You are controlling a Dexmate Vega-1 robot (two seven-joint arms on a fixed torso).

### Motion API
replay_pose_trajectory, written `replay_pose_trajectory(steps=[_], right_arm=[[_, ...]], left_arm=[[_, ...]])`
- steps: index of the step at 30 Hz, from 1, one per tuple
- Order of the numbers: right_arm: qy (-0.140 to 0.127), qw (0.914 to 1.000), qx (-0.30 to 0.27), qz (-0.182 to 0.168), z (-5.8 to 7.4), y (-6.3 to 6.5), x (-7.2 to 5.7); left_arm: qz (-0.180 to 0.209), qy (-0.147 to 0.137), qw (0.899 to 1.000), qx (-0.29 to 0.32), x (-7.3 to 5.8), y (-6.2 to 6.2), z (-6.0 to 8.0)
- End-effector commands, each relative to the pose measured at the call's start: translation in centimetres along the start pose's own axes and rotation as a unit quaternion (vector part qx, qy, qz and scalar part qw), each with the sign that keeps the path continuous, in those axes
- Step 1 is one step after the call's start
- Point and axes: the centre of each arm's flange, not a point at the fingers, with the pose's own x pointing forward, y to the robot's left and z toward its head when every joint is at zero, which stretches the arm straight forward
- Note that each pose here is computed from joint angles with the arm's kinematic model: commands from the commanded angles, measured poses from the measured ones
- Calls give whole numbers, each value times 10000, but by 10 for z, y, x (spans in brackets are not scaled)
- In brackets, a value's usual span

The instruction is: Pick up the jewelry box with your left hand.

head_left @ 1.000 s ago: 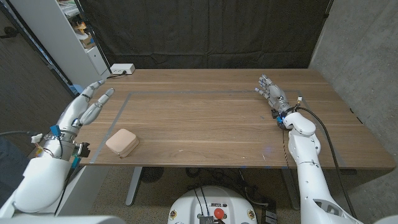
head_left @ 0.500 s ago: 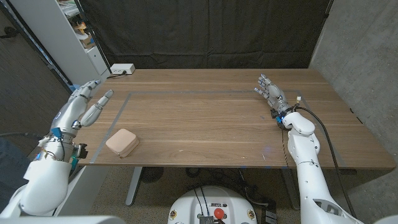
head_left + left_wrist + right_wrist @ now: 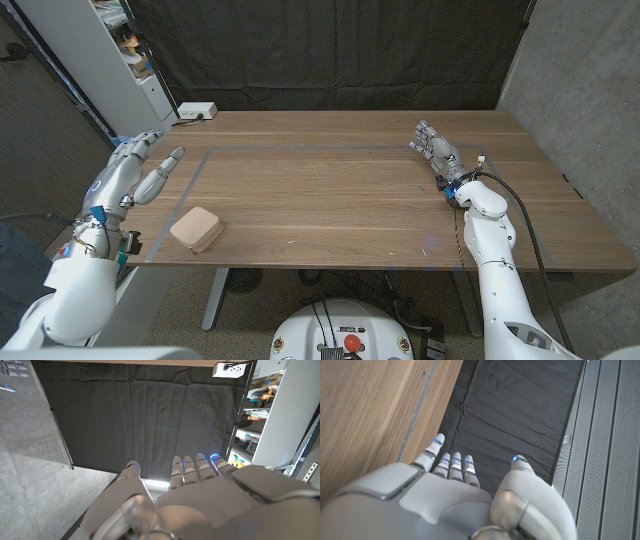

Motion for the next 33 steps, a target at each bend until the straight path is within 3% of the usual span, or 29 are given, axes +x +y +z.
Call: replay_pose_trajectory(steps=[1,33], right_arm=[[18,10000,31,-14,-2,0,2],[71,9999,25,72,-5,3,9]], left_arm=[[-31,10,9994,339,-1,-2,4],[-65,295,9954,907,-15,-4,4]])
